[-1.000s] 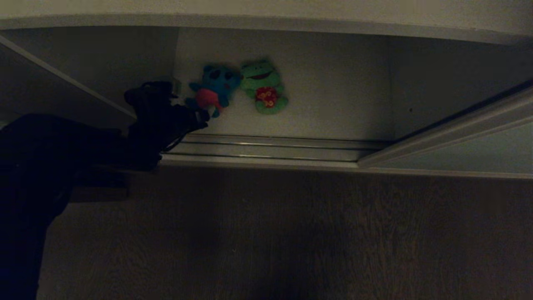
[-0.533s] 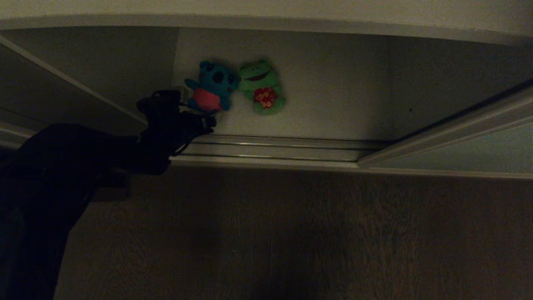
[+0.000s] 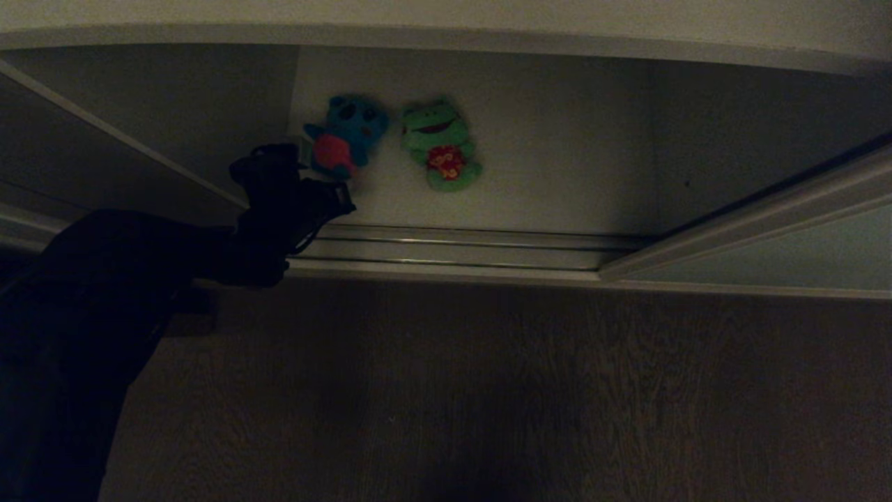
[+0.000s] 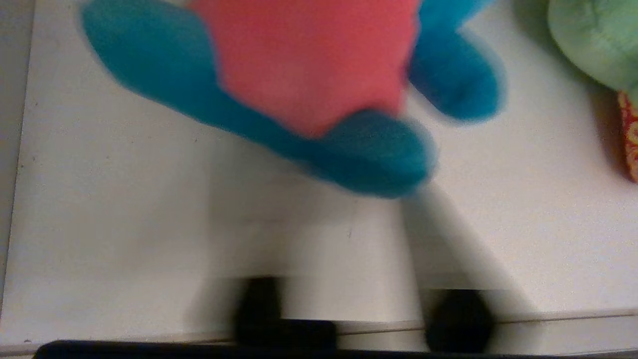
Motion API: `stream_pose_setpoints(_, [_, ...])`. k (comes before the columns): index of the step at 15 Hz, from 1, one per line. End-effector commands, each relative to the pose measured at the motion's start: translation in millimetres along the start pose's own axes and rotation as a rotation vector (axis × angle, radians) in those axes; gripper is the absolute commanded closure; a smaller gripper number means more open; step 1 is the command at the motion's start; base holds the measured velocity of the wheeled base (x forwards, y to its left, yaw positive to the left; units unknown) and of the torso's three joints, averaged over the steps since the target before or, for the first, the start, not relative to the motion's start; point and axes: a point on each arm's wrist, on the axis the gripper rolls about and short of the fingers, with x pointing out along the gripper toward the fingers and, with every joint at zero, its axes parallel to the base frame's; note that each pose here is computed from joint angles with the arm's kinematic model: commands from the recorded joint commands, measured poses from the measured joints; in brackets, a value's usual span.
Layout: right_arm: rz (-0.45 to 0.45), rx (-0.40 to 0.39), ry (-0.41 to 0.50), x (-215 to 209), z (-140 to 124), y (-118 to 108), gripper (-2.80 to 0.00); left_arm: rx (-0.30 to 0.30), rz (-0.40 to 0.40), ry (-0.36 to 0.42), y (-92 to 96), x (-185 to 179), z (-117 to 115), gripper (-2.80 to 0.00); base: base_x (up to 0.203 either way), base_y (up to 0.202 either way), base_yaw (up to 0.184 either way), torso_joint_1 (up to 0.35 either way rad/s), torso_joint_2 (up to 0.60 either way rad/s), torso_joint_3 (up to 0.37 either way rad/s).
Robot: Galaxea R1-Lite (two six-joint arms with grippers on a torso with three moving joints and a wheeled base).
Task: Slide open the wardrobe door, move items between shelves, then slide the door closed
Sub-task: Place the blue doll on the higher shelf
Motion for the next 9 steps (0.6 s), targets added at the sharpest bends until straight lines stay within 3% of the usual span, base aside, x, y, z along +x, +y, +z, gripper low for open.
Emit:
stream_pose_setpoints(1, [0.000,0.000,-0.004,-0.3,0.0,0.0,0.00,-0.006,-0.001,-0.009,-0.9,-1.6,4.2,0.00,0.000,0.000,0.000,0.000,0.00,0.000])
stream_pose_setpoints(9, [0.000,0.000,-0.003,-0.2,0.0,0.0,0.00,-0.037,-0.011,-0.048,-12.9,-24.2,44.6,0.00,0.000,0.000,0.000,0.000,0.00,0.000])
